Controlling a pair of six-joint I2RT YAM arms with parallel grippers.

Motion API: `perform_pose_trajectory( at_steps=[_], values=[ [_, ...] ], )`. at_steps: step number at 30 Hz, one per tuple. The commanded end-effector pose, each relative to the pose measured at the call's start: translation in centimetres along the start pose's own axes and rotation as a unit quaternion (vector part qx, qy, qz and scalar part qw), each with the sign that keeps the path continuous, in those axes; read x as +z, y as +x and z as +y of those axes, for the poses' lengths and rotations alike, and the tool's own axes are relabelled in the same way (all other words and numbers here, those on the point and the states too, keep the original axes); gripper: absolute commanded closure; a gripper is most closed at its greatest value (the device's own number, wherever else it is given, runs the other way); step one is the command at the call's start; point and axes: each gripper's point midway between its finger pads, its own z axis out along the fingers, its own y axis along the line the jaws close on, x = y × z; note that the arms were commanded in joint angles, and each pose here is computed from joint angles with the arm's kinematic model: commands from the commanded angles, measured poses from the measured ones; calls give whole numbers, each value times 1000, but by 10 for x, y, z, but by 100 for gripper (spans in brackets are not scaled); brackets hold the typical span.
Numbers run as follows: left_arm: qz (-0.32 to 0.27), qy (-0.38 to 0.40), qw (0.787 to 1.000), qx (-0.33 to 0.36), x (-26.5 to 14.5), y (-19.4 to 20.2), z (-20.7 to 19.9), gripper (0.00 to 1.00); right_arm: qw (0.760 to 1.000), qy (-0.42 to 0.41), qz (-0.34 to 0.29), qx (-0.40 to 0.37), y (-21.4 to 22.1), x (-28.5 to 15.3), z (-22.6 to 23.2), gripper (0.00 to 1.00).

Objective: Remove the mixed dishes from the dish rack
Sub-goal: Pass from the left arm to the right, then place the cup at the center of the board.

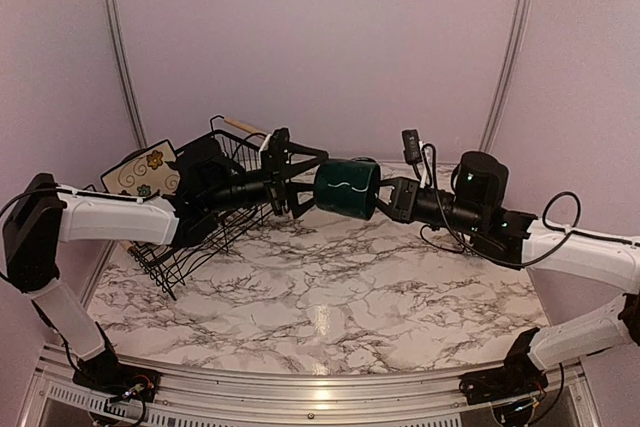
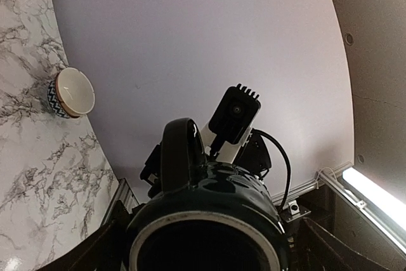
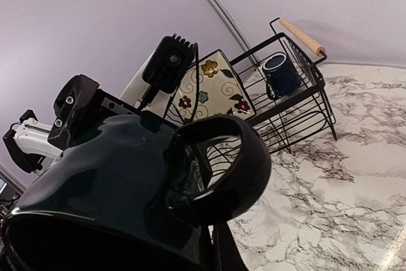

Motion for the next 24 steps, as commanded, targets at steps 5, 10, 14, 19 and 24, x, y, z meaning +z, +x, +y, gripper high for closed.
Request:
perform_pose_trajectory(
  at_steps=[5,10,14,19,24],
  values=[
    [-97,-145,983,50,-62,-56,43,1,995,75,-63,-11,-36,-44,-19,100],
    [-121,-217,963,104,-85,-72,39,1,976,213,-53,-15,-38,-68,-67,100],
    [-137,-267,941,153,-100,-79,23,1,939,343,-23,-14,-31,-91,-110,100],
    [-158,-303,922,182,-118,-82,13,1,903,429,19,-24,-24,-103,-139,100],
    [-162,-309,919,182,-125,-79,12,1,887,459,37,-40,-29,-107,-147,100]
  ],
)
